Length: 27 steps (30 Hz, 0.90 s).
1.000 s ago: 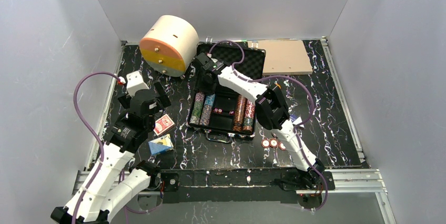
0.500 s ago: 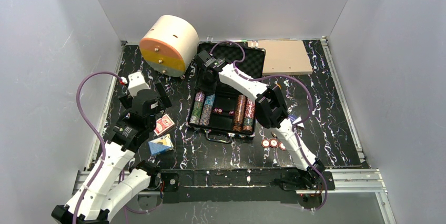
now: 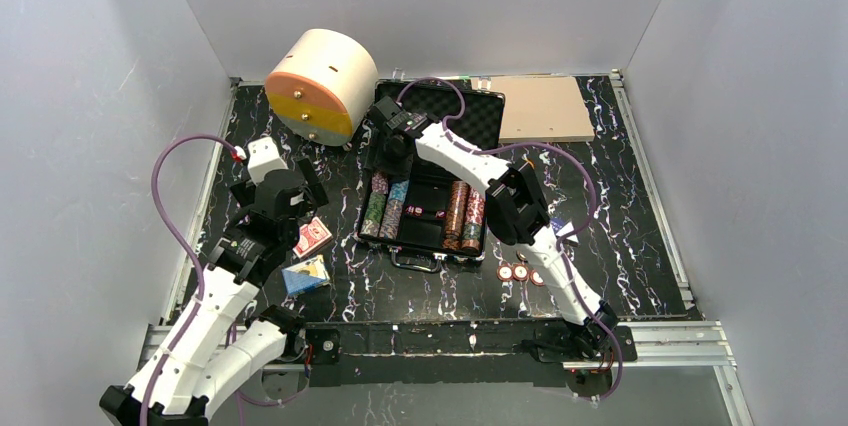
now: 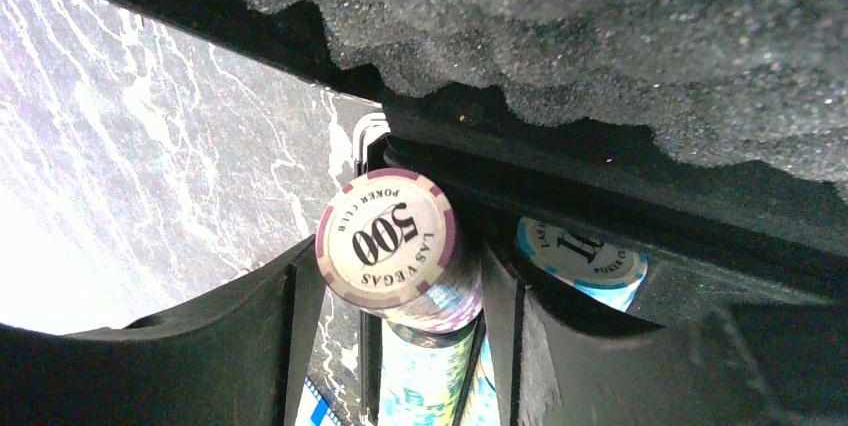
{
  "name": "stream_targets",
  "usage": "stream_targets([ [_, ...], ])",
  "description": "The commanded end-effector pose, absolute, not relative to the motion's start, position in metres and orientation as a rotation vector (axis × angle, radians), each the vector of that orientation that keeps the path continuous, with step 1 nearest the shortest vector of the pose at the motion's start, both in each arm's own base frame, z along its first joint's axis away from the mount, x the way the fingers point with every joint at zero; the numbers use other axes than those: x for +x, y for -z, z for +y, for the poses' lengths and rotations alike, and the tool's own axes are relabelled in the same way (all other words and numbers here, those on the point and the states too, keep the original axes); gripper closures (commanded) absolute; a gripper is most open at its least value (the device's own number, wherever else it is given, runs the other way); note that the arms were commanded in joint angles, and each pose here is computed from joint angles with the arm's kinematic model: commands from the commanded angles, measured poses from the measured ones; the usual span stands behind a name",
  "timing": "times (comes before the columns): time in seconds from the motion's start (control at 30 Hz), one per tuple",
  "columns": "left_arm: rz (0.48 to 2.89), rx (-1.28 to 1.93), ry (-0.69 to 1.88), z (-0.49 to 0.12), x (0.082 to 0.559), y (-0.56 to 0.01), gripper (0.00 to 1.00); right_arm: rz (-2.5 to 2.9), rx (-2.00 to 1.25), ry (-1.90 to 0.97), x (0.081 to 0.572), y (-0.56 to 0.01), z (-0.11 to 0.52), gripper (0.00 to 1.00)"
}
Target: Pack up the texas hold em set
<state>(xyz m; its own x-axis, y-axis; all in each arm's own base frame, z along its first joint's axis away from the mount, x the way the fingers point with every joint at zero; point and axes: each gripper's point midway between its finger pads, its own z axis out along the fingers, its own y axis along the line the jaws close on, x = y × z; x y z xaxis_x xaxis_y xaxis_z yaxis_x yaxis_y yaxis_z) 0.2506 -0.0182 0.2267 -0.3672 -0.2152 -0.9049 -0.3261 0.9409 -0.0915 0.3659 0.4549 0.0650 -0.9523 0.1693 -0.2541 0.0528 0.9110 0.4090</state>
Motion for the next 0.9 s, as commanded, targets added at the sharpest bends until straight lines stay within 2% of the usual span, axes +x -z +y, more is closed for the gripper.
stream_targets([
  [0.0,1.98,-0.399,-0.135,-0.017,0.249,-0.219,0.02,2.789,0.124,-0.482,0.367,-0.064,0.429,0.33],
  [0.13,1.985,-0.397,-0.125,-0.019,0.25,-0.218,0.02,2.764,0.102,-0.488,0.371,-0.069,0.431,0.38],
  [0.4,1.986,-0.4,-0.128,-0.019,0.25,-0.216,0.02,2.779,0.054,-0.473,0.356,-0.054,0.435,0.77],
  [0.53,1.988,-0.396,-0.133,-0.018,0.249,-0.217,0.02,2.906,0.204,-0.542,0.352,-0.068,0.431,0.88],
  [0.7,1.991,-0.399,-0.133,-0.018,0.248,-0.214,0.02,3.071,0.282,-0.581,0.332,-0.055,0.415,0.92],
  [0.87,1.999,-0.401,-0.132,-0.019,0.248,-0.211,0.02,3.168,0.236,-0.56,0.316,-0.033,0.415,0.91],
])
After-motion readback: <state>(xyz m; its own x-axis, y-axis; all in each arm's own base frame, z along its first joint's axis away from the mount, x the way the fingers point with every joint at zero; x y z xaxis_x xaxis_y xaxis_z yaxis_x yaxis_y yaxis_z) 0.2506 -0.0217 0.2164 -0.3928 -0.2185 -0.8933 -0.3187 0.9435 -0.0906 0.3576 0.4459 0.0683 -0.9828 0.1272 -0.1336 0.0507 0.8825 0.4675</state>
